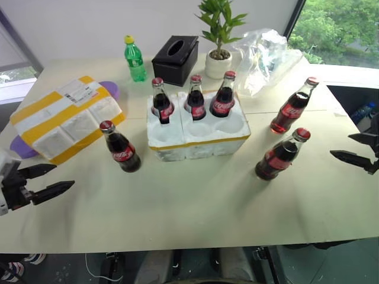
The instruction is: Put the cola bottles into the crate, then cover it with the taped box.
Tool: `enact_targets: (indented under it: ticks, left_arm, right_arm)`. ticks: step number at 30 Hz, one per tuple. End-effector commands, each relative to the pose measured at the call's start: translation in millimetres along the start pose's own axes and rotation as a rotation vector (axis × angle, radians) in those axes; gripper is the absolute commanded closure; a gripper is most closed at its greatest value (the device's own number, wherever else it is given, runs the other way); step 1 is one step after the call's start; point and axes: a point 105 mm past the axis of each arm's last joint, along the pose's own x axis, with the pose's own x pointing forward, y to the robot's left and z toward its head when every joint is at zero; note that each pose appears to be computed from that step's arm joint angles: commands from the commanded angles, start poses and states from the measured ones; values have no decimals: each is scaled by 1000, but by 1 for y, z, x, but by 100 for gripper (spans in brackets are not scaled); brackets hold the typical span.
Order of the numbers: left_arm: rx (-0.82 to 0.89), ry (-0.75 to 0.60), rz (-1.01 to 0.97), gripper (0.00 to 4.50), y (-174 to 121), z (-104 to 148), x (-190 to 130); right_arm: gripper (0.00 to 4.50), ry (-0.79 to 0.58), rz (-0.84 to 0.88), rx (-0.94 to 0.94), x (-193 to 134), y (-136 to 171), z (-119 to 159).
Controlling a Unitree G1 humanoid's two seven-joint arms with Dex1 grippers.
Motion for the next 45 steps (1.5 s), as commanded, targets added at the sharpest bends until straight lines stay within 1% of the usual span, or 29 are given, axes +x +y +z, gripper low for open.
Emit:
enact_targets:
  ticks: [1,9,12,17,23,27,30,36,37,41,43,45]
  left_arm:
    - [21,-3,-4,17,-1,2,0]
    - [11,-13,9,17,0,1,1]
    - [3,-15,6,17,2,2,0]
    - [8,-29,-8,17,2,6,0]
    - [21,-25,-102,17,-11,14,3]
    - [44,-29,-171,17,-21,21,9]
    - [60,-37,-222,17,-28,26,19]
    - [92,-68,-263,17,-32,31,44]
    - [95,-71,-261,17,-32,32,48]
    - [114,-106,-306,17,-35,39,70]
    - [125,-119,-328,17,-36,43,80]
    - [137,-122,-332,17,-35,45,89]
  right_arm:
    - [0,-53,-24,-39,-6,-4,17]
    - [0,-68,-40,-29,-3,-5,16]
    - [0,-73,-31,1,-1,-4,16]
    - [0,-79,-27,-11,-1,-3,20]
    - [0,-83,-1,-17,-6,-4,32]
    - [0,-107,41,-33,-14,-7,59]
    - [0,-133,123,-57,-18,0,88]
    - [0,-200,314,-131,-24,28,142]
    - [0,-210,331,-136,-25,30,148]
    - [0,-276,472,-219,-26,61,189]
    - [0,-304,522,-240,-25,73,203]
    - [0,-322,561,-245,-22,83,212]
